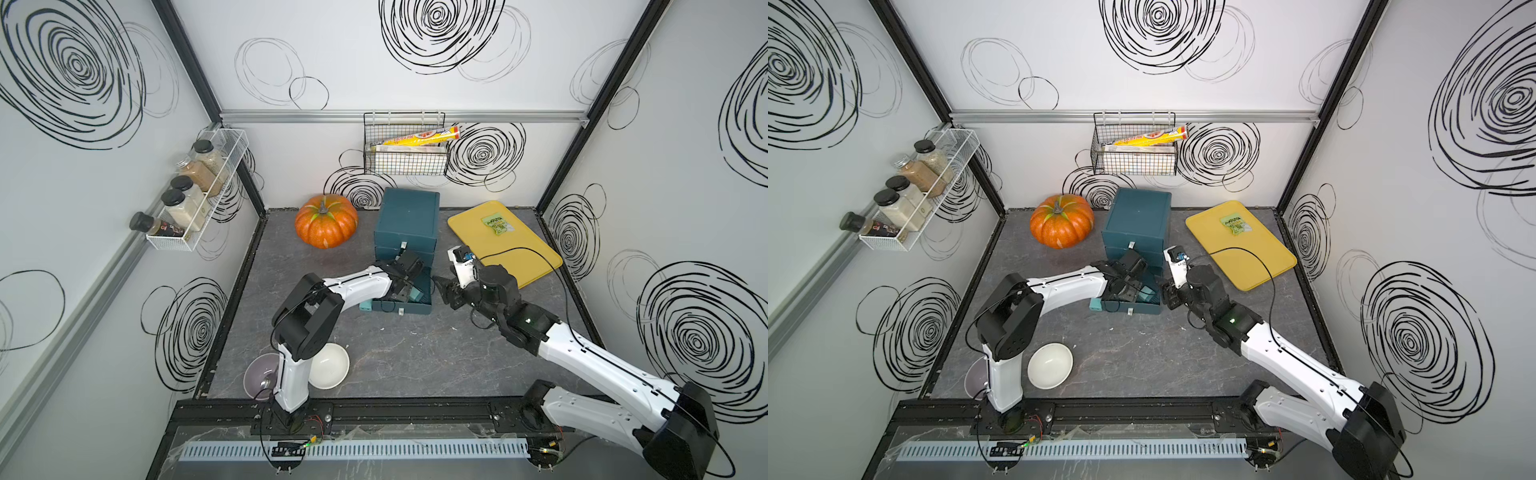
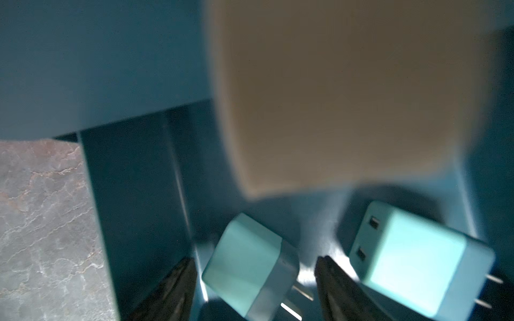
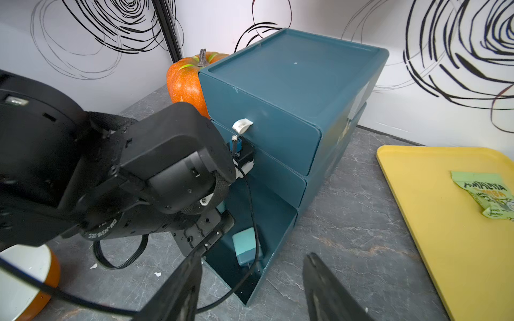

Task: Place the plugs into the drawer by color
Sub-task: Place the plug in the drawer, then pick up the plug from the center of the board.

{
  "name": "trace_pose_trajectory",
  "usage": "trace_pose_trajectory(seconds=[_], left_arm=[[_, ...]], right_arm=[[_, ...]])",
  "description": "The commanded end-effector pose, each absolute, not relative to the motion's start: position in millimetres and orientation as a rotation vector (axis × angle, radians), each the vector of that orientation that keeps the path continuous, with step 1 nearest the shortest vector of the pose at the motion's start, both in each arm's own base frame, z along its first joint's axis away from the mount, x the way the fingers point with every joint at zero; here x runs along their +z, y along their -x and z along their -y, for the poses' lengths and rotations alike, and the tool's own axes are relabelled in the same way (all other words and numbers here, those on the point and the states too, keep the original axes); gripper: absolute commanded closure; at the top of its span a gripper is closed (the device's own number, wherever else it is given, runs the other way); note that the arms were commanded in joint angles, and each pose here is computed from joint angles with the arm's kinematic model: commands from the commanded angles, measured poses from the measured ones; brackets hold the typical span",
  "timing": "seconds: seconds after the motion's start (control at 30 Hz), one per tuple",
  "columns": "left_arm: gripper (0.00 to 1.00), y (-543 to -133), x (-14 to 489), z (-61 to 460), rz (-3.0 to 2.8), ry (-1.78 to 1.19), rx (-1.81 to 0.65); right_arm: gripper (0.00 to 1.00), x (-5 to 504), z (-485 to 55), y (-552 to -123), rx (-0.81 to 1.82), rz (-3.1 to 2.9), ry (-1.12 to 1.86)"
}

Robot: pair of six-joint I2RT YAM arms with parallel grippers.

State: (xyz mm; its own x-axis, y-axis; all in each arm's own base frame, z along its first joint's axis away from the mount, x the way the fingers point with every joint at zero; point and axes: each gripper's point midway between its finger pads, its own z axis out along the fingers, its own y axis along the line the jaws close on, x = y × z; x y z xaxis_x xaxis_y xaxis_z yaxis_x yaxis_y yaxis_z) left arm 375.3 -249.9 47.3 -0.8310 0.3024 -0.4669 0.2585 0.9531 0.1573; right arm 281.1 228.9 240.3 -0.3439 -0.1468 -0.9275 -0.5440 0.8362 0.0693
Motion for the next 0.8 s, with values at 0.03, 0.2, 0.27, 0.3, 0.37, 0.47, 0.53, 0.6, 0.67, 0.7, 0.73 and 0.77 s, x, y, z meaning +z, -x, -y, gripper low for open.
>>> trace_pose_trajectory(seconds=[0.03,0.2,0.27,0.3,0.37,0.47,0.53,0.6,0.67,0.7,0.73,0.77], left_arm=[[0.21,-376,96,261,-2.516,-0.335,0.052],[0.21,-363,164,262,-2.37,-0.235,-0.174],[0.23,-354,186,244,-2.312,-0.15,-0.214],[0.25,-349,191,231,-2.3,-0.09,-0.22],[0.3,-338,201,201,-2.266,0.049,-0.269],[0.3,-335,188,162,-2.314,0.195,-0.293],[0.27,-338,168,142,-2.375,0.248,-0.233],[0.26,-341,141,138,-2.457,0.243,-0.234],[0.24,-342,112,141,-2.549,0.224,-0.226],[0.24,-342,101,142,-2.581,0.216,-0.211],[0.24,-343,90,145,-2.608,0.21,-0.205],[0.24,-344,80,148,-2.627,0.195,-0.207]], right_arm=[[0.38,246,-229,-283,0.444,-1.889,0.504],[0.38,249,-227,-281,0.45,-1.878,0.499],[0.38,250,-227,-281,0.454,-1.871,0.497],[0.38,250,-227,-281,0.454,-1.871,0.496],[0.38,251,-228,-280,0.463,-1.868,0.501],[0.38,251,-230,-279,0.475,-1.864,0.506],[0.38,249,-229,-279,0.469,-1.864,0.507],[0.38,247,-228,-280,0.459,-1.869,0.506],[0.38,247,-227,-280,0.456,-1.87,0.504],[0.38,247,-227,-280,0.455,-1.869,0.502],[0.38,248,-226,-279,0.455,-1.867,0.5],[0.37,248,-225,-279,0.453,-1.865,0.498]])
